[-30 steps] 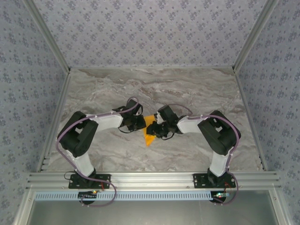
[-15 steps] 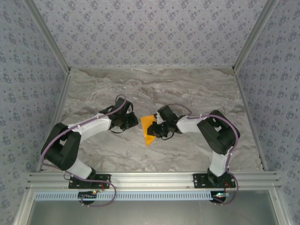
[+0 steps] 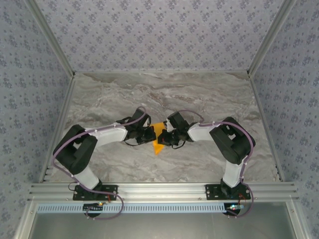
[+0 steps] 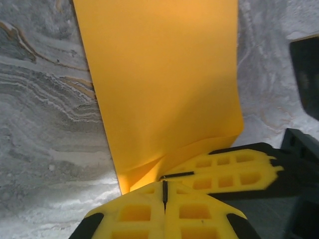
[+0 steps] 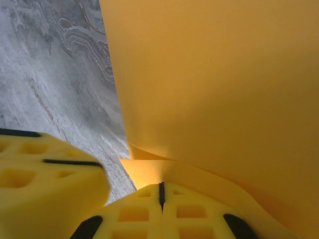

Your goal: Fold a paper plane with a square sheet of paper (pick it up from the middle)

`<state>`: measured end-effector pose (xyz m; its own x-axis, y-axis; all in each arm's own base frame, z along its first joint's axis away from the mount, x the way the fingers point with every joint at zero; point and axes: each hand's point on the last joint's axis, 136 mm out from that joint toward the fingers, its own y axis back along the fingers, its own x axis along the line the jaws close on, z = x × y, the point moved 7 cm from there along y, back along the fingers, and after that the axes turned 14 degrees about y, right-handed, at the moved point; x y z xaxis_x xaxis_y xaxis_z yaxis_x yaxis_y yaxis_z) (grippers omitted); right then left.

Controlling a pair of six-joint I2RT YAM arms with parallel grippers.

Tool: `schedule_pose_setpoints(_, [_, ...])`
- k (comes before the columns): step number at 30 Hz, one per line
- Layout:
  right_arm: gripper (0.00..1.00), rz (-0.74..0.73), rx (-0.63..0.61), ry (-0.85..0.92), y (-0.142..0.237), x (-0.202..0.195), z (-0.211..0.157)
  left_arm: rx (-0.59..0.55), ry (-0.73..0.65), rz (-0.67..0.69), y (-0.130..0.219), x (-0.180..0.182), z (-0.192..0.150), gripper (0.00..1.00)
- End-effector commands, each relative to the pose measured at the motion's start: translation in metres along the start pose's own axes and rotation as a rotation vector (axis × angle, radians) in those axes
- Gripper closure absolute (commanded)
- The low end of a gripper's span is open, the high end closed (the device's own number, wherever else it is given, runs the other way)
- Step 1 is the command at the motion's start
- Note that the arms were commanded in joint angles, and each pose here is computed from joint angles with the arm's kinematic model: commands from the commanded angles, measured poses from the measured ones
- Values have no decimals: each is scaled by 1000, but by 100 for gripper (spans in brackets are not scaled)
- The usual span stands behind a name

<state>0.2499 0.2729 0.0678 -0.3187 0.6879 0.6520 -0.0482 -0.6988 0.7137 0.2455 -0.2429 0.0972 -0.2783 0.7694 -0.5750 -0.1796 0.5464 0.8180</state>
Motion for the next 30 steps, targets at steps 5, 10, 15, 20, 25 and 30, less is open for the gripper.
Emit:
schedule_pose_setpoints(5, [100, -167, 103, -68, -7, -33, -29, 21, -11, 30, -12, 2, -1, 100])
schedule_pose_setpoints(10, [100, -163, 101, -68, -7, -32, -29, 14, -9, 70, -16, 8, -1, 100])
schedule_pose_setpoints(15, [100, -136, 71, -41, -2, -27, -24, 1, -10, 153, -19, 19, -2, 100])
schedule_pose_setpoints(20, [100, -63, -28, 14, 16, -12, -10, 2, -12, 284, -22, 38, -7, 100])
schedule_pose_setpoints(25, [100, -58, -41, 54, 16, -8, -5, 2, -24, 359, -25, 47, -12, 100])
schedule_pose_setpoints(30, [100, -87, -38, -12, 14, -37, -4, 6, -38, 431, -28, 56, -15, 100])
